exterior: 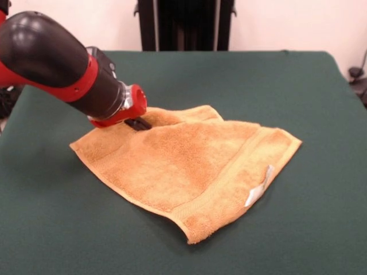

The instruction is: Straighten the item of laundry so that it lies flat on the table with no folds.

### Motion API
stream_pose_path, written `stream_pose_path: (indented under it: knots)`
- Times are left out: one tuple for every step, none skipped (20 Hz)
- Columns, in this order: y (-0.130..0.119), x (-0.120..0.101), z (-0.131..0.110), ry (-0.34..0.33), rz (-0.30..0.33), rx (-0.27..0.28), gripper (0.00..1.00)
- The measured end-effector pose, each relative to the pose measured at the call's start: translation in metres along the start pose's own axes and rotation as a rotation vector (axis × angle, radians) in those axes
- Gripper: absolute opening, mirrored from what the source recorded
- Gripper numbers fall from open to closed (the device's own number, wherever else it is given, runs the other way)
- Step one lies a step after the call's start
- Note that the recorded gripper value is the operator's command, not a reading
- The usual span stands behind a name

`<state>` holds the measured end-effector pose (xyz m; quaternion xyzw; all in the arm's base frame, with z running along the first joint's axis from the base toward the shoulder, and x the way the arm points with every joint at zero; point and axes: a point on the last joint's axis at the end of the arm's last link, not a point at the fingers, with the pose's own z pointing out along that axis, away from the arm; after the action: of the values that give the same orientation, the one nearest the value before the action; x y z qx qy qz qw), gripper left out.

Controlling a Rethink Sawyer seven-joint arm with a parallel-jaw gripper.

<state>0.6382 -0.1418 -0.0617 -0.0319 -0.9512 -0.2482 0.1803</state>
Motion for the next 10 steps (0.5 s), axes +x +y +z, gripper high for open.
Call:
stream_pose_path:
  knots:
    - [-0.0001,0.0001,0.0000,0.001,-0.005,0.001,0.00]
    - [-0.0001,0.0003,0.0000,0.001,-0.010,0.002,0.00]
    - [0.0000,0.0003,0.0000,0.001,-0.014,0.002,0.00]
    - [0.0000,0.0003,-0.0001,0.001,-0.018,0.003,0.00]
    - [-0.0001,0.0003,-0.0001,0.001,-0.019,0.003,0.00]
    - [0.0000,0.0003,-0.0001,0.001,-0.019,0.003,0.00]
    - [0.0000,0.0003,-0.0001,0.001,-0.019,0.003,0.00]
    - [-0.0001,0.0003,-0.0002,0.002,-0.019,0.003,0.00]
    - [0.0000,0.0004,-0.0001,0.002,-0.019,0.003,0.00]
    - [-0.0001,0.0005,-0.0002,0.003,-0.019,0.003,0.00]
